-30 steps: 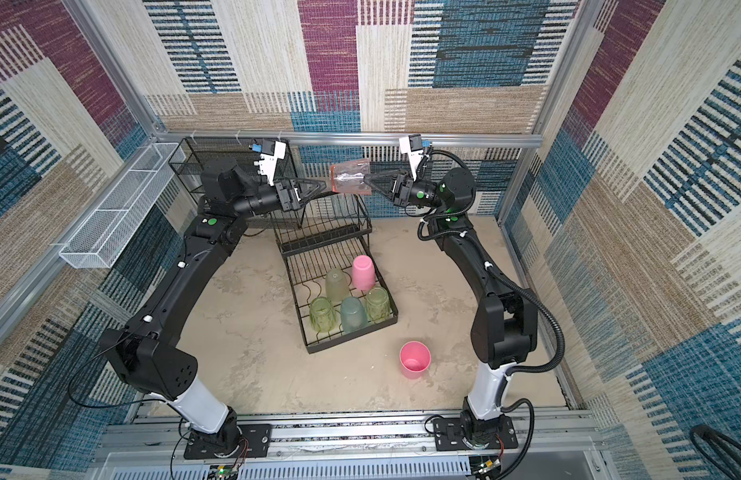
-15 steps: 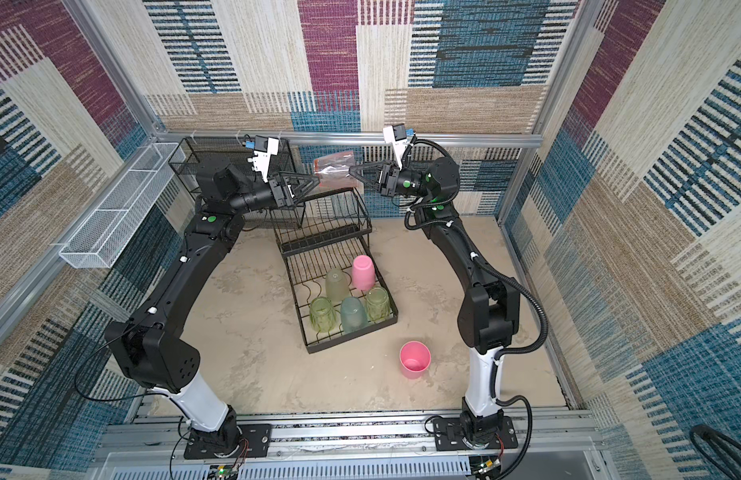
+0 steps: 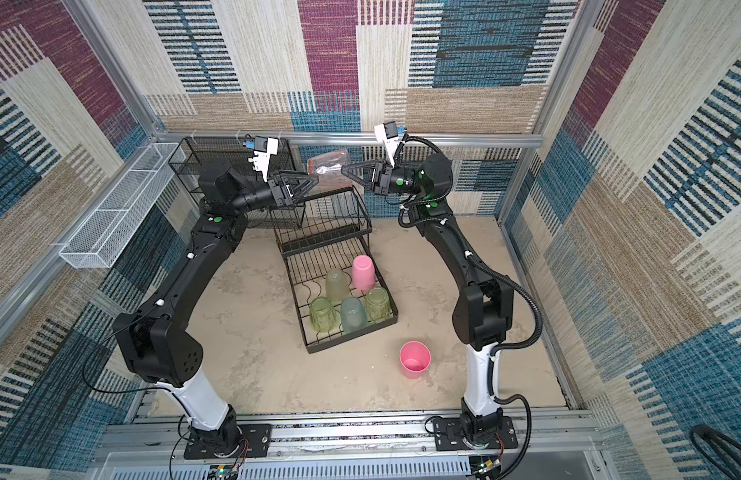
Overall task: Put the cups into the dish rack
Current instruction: 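Close the left gripper on the clear cup beside the right gripper, then open the right gripper and withdraw it while left gripper holds the cup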
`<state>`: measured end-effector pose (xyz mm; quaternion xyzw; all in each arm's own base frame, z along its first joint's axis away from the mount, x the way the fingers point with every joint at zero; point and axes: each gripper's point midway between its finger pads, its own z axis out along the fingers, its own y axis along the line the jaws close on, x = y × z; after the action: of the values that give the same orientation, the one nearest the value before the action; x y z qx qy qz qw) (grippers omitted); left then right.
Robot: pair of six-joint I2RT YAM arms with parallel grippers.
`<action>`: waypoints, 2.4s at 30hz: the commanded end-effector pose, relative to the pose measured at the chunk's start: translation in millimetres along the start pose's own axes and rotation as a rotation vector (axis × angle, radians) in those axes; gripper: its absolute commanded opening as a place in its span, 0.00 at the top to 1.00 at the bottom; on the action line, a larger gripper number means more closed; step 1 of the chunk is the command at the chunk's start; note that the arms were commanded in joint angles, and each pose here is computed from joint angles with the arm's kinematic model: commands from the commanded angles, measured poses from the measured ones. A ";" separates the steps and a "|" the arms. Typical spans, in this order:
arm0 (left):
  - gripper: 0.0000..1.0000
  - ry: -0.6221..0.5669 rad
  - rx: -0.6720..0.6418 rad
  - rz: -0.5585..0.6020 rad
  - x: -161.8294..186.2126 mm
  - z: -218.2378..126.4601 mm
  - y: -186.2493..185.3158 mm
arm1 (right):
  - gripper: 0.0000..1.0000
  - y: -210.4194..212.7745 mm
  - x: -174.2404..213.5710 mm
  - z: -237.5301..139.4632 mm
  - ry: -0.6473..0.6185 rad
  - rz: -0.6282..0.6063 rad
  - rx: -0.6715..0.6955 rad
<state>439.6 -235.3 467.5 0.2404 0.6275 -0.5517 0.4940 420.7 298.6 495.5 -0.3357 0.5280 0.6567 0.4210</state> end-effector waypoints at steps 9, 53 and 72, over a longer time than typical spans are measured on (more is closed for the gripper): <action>0.14 0.043 0.058 0.119 -1.1 -4.0 -26.0 | 1.00 18.1 5.8 5.4 0.059 0.037 -0.031; 0.08 0.102 0.200 0.184 -4.9 -32.2 -65.6 | 1.00 38.5 5.1 40.3 0.134 0.016 -0.082; 0.15 0.064 0.102 0.142 -5.3 -23.7 -35.2 | 1.00 29.3 -3.7 45.8 0.094 -0.003 -0.040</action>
<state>409.4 -219.0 479.9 0.3102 0.6123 -0.5284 0.4997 390.2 340.6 509.1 -0.3896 0.5381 0.6586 0.3534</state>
